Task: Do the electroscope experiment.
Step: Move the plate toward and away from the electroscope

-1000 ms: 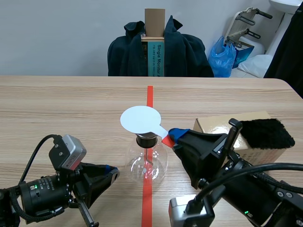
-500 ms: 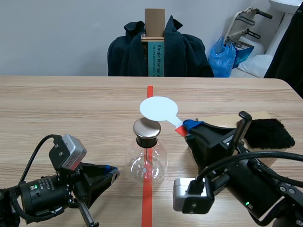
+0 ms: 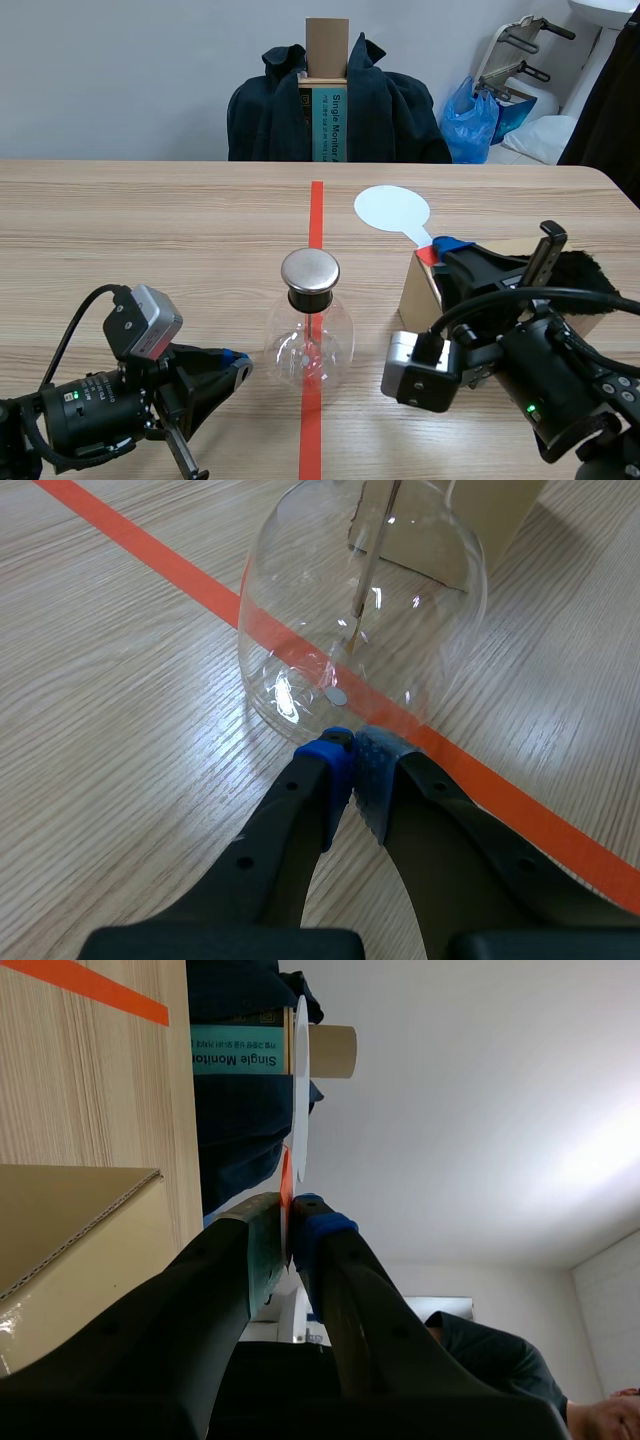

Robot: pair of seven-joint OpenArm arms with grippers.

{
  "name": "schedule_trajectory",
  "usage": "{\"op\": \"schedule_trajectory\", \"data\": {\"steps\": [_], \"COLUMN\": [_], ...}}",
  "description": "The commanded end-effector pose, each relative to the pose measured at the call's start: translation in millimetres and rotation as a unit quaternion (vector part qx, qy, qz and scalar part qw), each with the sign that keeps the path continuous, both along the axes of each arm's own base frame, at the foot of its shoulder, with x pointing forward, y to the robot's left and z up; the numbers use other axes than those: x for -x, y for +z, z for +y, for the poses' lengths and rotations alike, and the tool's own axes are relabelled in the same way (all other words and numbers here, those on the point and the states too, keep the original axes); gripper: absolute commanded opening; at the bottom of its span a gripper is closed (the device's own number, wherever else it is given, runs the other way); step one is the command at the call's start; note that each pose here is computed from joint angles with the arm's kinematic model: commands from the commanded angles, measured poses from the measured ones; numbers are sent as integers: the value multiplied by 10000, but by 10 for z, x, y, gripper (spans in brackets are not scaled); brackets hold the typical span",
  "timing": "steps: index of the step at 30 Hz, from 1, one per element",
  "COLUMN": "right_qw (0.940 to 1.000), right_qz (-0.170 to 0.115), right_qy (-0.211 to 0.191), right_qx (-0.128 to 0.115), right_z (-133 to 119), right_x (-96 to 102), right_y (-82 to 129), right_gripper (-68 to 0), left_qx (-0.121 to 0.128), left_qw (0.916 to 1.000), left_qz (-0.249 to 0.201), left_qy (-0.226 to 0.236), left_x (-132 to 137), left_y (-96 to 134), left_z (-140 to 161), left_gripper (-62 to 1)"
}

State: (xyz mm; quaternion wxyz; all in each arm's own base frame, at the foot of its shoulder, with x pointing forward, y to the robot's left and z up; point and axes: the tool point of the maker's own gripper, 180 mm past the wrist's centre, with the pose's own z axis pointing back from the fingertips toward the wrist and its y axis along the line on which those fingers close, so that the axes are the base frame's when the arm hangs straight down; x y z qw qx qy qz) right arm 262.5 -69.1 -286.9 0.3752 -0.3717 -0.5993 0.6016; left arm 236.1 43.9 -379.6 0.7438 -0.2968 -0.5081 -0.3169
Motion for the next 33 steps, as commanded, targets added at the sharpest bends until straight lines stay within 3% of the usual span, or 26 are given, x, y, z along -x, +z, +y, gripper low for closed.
{"op": "schedule_trajectory", "data": {"steps": [1,6,13,25,33], "right_qw": [9997,9997,9971,9847,9785], "right_qz": [-221,-221,-232,-234,-233], "right_qy": [-44,85,723,1726,2048], "right_qx": [-37,-27,18,64,86], "right_z": [-29,9,206,485,564], "right_x": [-62,-41,77,312,400], "right_y": [129,127,121,106,99], "right_gripper": [-669,-669,-669,-669,-669], "left_qx": [174,174,174,174,175], "left_qw": [9997,9997,9997,9997,9997], "left_qz": [-163,-163,-163,-163,-166], "left_qy": [24,24,24,24,24], "left_x": [-66,-66,-66,-66,-67], "left_y": [126,126,126,126,127], "left_z": [-52,-52,-52,-52,-52], "left_gripper": [-577,-577,-577,-577,-577]}}
